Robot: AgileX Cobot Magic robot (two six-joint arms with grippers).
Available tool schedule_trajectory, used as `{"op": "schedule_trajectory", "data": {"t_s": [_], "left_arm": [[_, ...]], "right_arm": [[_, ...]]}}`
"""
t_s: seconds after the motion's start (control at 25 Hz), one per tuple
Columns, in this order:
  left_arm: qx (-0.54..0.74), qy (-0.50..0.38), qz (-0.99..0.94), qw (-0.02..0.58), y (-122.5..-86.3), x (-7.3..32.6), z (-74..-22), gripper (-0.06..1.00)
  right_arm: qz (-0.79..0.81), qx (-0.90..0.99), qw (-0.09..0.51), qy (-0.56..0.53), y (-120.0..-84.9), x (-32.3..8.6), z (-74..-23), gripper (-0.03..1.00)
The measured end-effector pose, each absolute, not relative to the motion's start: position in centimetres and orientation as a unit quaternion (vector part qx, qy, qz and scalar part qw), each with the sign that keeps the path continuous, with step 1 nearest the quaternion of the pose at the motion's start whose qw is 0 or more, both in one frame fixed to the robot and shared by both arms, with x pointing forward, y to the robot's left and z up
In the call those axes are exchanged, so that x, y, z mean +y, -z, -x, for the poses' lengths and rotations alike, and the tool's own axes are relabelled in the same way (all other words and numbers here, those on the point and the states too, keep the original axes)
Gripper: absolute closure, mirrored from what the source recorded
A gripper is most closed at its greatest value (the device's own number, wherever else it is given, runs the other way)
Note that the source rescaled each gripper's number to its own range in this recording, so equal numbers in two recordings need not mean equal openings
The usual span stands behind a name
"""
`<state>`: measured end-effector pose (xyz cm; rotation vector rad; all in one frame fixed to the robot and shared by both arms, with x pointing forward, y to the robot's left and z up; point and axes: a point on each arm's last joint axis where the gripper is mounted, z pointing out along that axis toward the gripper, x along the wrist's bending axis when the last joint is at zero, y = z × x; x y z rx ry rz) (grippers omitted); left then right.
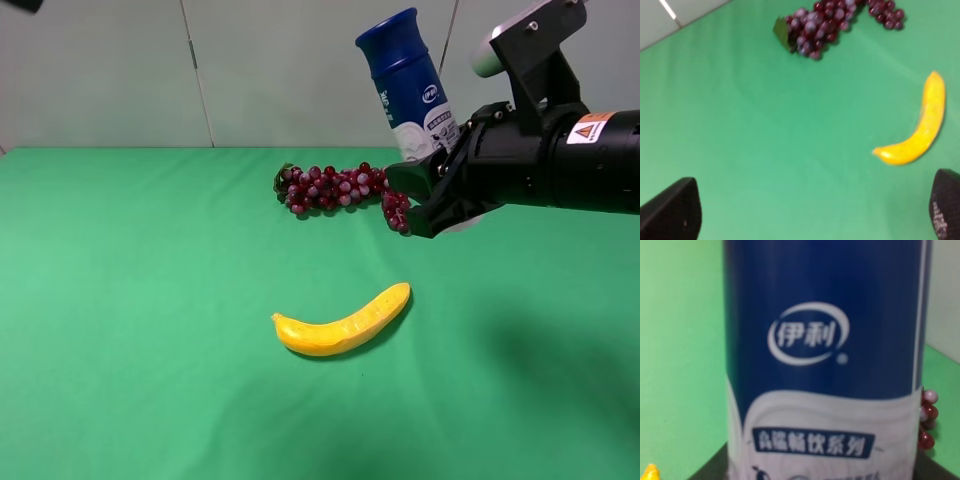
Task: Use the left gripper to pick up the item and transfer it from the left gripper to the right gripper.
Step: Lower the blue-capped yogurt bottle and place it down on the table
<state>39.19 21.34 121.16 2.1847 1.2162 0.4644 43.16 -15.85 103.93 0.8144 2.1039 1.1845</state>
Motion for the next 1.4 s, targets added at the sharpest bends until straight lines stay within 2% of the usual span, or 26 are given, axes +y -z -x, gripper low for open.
{"op": "schedule_trajectory", "data": {"t_s": [0.24,0.64,1.12,1.24,1.4], "left_arm": [[0.474,-0.183,-0.817,0.273,-118.1,23.7,-35.9,0.10],[0.506,-0.172,-0.798,0.279,-111.8,27.3,-29.7,0.10],[0.488,-0.203,-0.766,0.366,-104.5,30.4,-23.7,0.10],[0.479,-0.212,-0.753,0.399,-104.0,30.7,-23.0,0.10],[0.478,-0.212,-0.751,0.403,-104.0,30.7,-22.9,0.10]], "right_arm": [[-0.306,0.790,0.292,-0.445,-103.9,-15.8,-43.2,0.92],[-0.306,0.789,0.292,-0.445,-103.9,-15.8,-43.2,0.92],[-0.306,0.789,0.292,-0.445,-103.9,-15.8,-43.2,0.92],[-0.306,0.789,0.292,-0.445,-103.9,-15.8,-43.2,0.92],[-0.308,0.789,0.291,-0.445,-103.9,-15.8,-43.2,0.92]]}}
